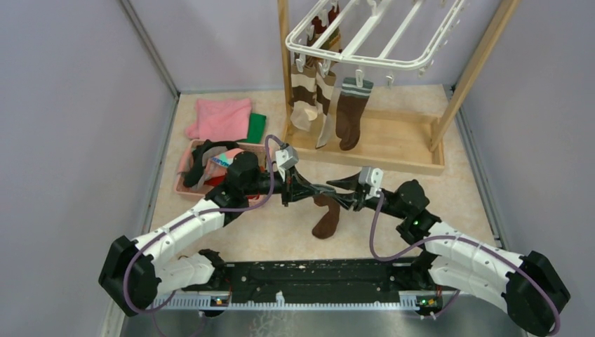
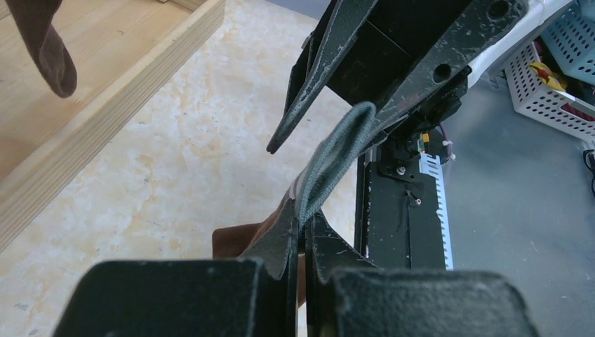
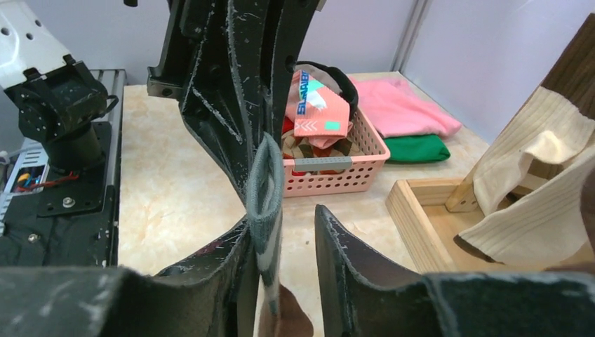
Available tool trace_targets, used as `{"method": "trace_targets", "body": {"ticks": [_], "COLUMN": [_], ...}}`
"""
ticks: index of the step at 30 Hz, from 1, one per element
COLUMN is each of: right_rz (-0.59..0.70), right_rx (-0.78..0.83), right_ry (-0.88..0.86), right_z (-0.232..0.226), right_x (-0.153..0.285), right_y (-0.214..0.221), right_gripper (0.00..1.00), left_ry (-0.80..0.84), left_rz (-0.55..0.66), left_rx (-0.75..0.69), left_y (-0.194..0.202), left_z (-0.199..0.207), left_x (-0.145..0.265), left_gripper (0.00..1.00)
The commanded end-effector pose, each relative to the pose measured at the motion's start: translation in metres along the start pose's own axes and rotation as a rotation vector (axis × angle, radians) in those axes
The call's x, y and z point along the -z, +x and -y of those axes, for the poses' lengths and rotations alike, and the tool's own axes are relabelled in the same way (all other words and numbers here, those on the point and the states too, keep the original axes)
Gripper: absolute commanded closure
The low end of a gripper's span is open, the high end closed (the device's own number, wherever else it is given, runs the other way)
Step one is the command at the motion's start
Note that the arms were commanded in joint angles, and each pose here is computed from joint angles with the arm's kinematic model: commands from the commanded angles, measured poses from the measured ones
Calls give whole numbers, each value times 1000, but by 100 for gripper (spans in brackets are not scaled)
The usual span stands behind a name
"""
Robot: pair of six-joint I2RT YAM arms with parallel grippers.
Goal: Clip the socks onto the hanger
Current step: Pick up the sock from the bin.
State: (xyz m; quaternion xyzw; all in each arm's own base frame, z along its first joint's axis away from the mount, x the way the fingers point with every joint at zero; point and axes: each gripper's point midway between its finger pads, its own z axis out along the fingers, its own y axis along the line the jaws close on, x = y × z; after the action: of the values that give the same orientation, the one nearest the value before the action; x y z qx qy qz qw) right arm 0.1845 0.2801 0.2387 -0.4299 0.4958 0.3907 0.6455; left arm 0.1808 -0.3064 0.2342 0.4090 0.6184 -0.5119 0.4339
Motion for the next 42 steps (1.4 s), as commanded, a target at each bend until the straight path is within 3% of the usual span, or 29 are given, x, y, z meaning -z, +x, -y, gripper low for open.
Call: {"method": "trace_targets", "body": {"ticks": [1, 7, 9, 13, 15, 17, 19, 22, 27, 36, 42], "right_rz": [93, 113, 119, 127, 132, 137, 140, 142, 160, 172, 168], "right_rx": [39, 25, 20, 34, 51, 65, 75, 76, 69, 41, 52], "right_ry": [47, 58, 45, 38, 31, 20, -2, -25, -58, -108, -98], "right_z": [9, 7, 4, 1, -1, -3, -7, -11, -16, -23, -22], "right_x": [-3, 3, 3, 7, 9, 11, 12, 11, 9, 4, 6], "right_y": [-35, -37, -38, -40, -41, -43, -43, -43, -44, -45, -45], "right_gripper": [71, 99, 100, 100, 100, 100, 100, 100, 100, 100, 100], "left_ry": [39, 49, 57, 98, 119, 111, 78, 38, 12, 115, 120], "left_rz": [35, 39, 42, 66, 98, 170, 252, 418, 476, 508, 498], "left_rx": [-49, -66, -71, -133, -203, -294, -379, -534, -534, -437, -423], "left_y": [-17, -16, -16, -16, -16, -19, -15, -25, -35, -42, -41], "left_z": [6, 8, 9, 17, 24, 31, 35, 47, 48, 53, 51], "left_x": [-1, -1, -1, 3, 9, 18, 29, 50, 55, 39, 35], "left_gripper": [100, 100, 99, 64, 39, 16, 2, 1, 3, 39, 44]}}
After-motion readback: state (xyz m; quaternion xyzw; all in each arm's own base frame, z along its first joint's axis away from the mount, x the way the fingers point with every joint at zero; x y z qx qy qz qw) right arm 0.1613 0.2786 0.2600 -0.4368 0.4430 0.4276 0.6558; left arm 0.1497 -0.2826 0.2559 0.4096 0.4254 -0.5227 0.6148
